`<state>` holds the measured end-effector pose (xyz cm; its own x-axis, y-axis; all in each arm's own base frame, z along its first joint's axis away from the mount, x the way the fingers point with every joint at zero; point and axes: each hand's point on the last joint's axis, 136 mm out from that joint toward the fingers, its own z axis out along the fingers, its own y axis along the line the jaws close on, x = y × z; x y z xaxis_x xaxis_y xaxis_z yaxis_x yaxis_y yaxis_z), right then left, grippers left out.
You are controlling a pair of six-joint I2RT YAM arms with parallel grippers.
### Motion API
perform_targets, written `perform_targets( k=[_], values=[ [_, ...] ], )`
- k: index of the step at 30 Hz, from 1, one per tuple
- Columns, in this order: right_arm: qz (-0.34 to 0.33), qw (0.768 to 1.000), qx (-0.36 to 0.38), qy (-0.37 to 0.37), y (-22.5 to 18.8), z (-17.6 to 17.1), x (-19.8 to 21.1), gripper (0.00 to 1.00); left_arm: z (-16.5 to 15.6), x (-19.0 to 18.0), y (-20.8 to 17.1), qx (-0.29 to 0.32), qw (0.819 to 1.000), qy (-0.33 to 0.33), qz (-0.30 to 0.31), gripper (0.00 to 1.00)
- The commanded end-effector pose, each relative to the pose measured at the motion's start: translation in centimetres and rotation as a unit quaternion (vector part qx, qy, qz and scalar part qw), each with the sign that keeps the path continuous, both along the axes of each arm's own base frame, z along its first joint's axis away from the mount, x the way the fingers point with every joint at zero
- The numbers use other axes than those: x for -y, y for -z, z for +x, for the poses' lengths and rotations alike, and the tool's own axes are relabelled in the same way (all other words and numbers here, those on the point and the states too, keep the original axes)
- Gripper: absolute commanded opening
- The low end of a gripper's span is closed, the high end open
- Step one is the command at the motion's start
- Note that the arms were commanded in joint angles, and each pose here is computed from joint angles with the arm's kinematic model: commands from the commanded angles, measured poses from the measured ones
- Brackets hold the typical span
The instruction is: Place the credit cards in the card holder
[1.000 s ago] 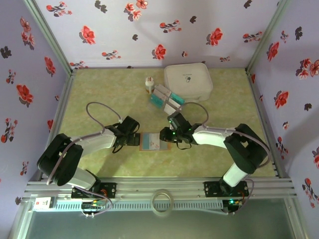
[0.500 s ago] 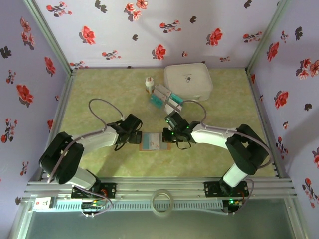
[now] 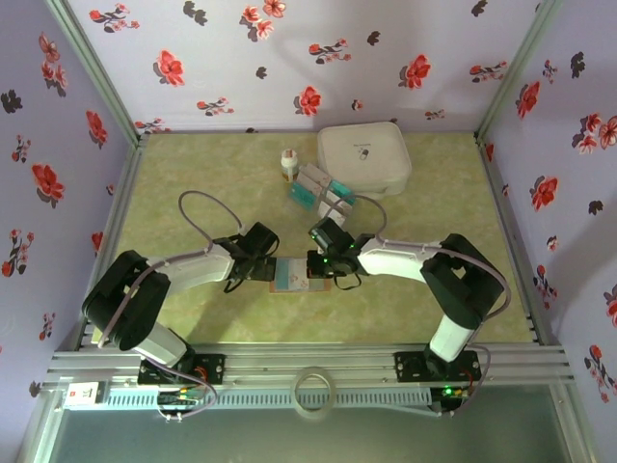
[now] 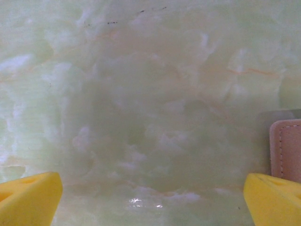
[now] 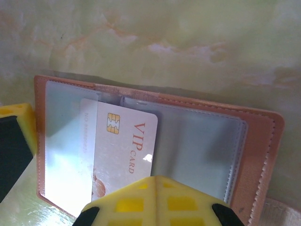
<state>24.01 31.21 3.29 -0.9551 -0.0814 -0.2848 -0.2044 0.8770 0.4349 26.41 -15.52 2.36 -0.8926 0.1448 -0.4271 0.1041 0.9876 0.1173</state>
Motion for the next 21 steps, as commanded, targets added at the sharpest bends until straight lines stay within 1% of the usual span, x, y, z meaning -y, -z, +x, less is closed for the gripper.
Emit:
perform_targets(
  k=[1,21],
  values=[
    [-0.008,1.000,0.005,-0.013,0.1,0.0,-0.7,0.04,0.2,0.1,0.2,0.002,1.000,0.010,0.016,1.00],
    [0.001,1.000,-0.001,-0.029,0.4,-0.2,-3.1,0.03,0.0,0.6,1.0,-0.001,1.000,0.013,0.010,1.00]
  ],
)
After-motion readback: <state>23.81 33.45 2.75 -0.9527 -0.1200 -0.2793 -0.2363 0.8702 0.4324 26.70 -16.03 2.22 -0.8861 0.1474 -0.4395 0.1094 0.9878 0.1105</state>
